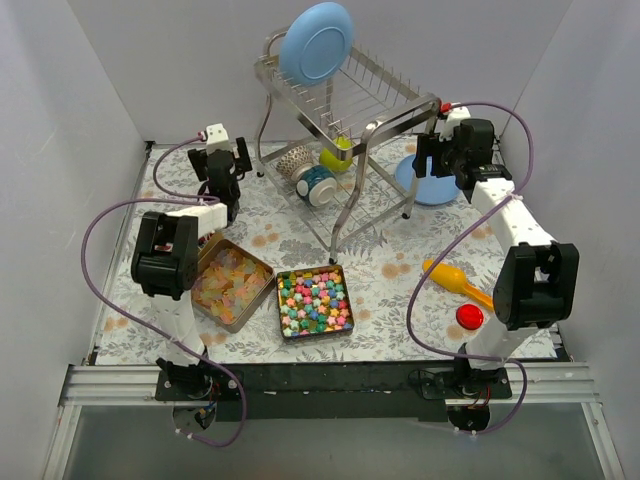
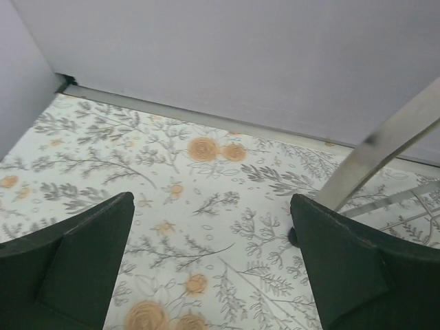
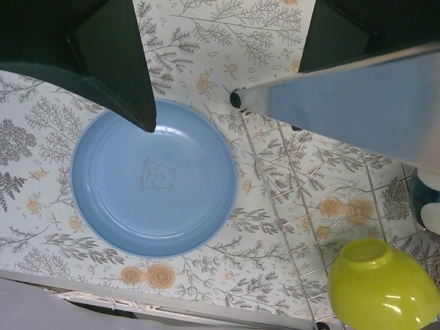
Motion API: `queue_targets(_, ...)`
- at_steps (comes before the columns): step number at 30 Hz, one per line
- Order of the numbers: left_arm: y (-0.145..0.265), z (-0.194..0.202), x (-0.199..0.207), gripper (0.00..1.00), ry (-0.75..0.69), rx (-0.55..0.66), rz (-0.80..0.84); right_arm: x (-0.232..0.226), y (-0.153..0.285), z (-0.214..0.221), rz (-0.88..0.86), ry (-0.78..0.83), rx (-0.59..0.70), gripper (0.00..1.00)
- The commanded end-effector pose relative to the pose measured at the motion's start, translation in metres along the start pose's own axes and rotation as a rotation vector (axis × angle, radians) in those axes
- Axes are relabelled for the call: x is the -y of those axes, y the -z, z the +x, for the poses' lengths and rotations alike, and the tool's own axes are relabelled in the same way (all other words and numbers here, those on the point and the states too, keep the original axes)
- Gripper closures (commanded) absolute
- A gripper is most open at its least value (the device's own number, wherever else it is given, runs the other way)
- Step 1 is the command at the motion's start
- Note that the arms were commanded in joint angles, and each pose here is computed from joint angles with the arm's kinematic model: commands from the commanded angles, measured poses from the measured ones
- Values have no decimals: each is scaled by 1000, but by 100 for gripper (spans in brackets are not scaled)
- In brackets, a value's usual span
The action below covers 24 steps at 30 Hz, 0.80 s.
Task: Pack the candies
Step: Adjust the distractor at the center of the board.
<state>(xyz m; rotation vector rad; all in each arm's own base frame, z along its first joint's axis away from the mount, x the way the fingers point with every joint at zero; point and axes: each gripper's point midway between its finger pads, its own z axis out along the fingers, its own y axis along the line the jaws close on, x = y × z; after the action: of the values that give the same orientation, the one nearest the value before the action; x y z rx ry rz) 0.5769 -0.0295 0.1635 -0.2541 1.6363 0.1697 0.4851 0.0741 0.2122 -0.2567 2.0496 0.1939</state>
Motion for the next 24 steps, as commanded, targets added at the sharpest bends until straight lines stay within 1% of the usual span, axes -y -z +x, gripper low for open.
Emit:
queue_targets(1, 23, -31, -23, 2, -11, 44, -60, 36, -28, 14, 104, 160, -72, 17)
queue_targets(4, 33, -25, -31, 2, -21, 28, -66, 39, -41, 9, 106, 171, -68, 18)
queue_targets(6, 36, -22, -29, 2, -22, 21, -43, 40, -43, 7, 109, 168, -59, 18)
queue_targets(9, 39, -31, -10, 2, -3, 23, 65, 32, -43, 11, 68, 161, -56, 18)
queue_targets(10, 39, -43, 9, 2, 8, 35, 169, 31, -44, 12, 61, 159, -58, 18)
queue_targets(13, 35, -51, 29, 2, 42, 14, 312, 32, -45, 12, 59, 160, -53, 19)
queue_targets(14, 36, -58, 50, 2, 71, 5, 439, 32, -46, 12, 56, 168, -53, 19)
queue_targets(16, 28, -64, 56, 2, 110, -1, 515, 31, -47, 7, 49, 169, -44, 20)
queue_targets(17, 26, -66, 74, 2, 116, -7, 627, 30, -47, 7, 44, 169, -45, 20)
queue_targets(20, 16, -68, 87, 3, 111, 2, 712, 27, -45, 9, 28, 167, -50, 20)
queue_targets(24, -16, -64, 104, 8, 85, 25, 758, 25, -39, 15, 23, 168, -60, 20)
